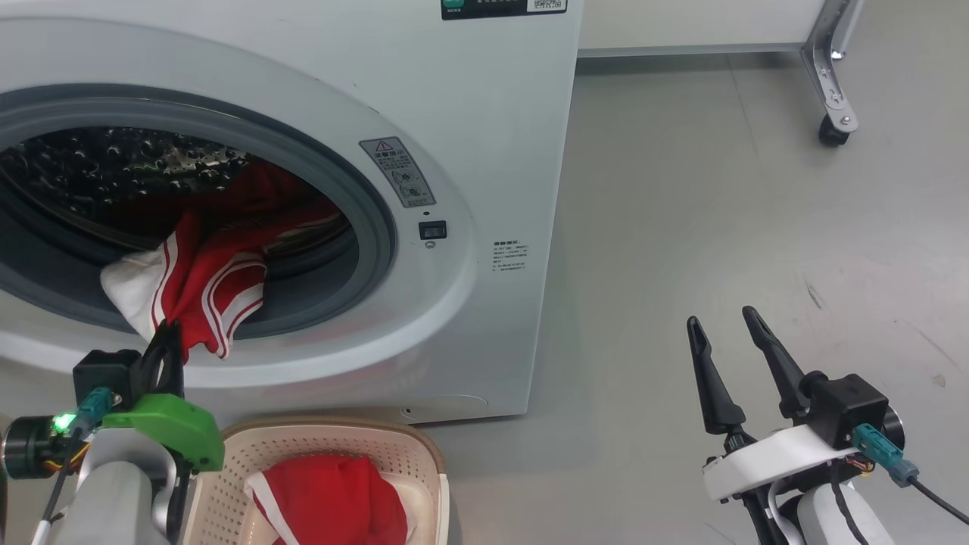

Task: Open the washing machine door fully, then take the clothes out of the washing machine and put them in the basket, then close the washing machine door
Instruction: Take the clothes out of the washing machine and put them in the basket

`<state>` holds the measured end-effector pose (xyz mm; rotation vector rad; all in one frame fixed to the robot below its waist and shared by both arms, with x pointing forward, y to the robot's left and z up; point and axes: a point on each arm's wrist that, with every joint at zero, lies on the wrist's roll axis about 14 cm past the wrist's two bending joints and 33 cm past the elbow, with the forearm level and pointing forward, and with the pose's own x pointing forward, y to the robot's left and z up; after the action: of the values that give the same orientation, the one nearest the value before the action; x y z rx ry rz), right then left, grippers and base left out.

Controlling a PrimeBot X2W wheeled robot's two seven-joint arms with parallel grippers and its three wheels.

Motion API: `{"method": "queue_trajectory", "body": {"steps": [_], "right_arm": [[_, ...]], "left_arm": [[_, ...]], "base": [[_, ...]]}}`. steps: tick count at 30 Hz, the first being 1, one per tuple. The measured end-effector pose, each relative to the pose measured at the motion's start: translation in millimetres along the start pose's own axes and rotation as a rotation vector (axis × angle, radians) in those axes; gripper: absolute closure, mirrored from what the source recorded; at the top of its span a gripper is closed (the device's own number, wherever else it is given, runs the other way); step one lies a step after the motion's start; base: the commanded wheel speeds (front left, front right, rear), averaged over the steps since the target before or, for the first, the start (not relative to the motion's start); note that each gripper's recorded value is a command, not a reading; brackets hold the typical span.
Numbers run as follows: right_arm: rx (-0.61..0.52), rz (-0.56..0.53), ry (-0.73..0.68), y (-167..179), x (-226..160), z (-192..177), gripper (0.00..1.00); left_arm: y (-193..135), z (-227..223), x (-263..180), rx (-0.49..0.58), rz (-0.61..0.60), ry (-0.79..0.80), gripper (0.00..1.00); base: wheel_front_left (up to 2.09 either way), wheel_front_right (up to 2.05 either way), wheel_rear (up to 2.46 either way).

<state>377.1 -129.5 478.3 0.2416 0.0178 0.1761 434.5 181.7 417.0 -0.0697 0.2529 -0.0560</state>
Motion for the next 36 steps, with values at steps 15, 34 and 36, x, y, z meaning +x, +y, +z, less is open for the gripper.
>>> {"method": "queue_trajectory", "body": {"steps": [15, 34, 36], "right_arm": [[0.002, 0.031, -0.014, 11, -1, 4, 0.0], [0.006, 0.038, -0.007, 13, 2, 1, 0.0], [0.006, 0.036, -0.007, 12, 2, 1, 0.0]], "left_arm": [[2, 109, -22, 0.008, -0.01, -0.374, 1.0], [-4, 264, -105, 0.126, 0.02, -0.935, 1.0], [-5, 272, -112, 0.138, 0.022, -0.969, 1.0]], "base": [[0.0, 0.0, 0.0], [0.0, 0.0, 0.0], [0.0, 0.0, 0.0]]}}
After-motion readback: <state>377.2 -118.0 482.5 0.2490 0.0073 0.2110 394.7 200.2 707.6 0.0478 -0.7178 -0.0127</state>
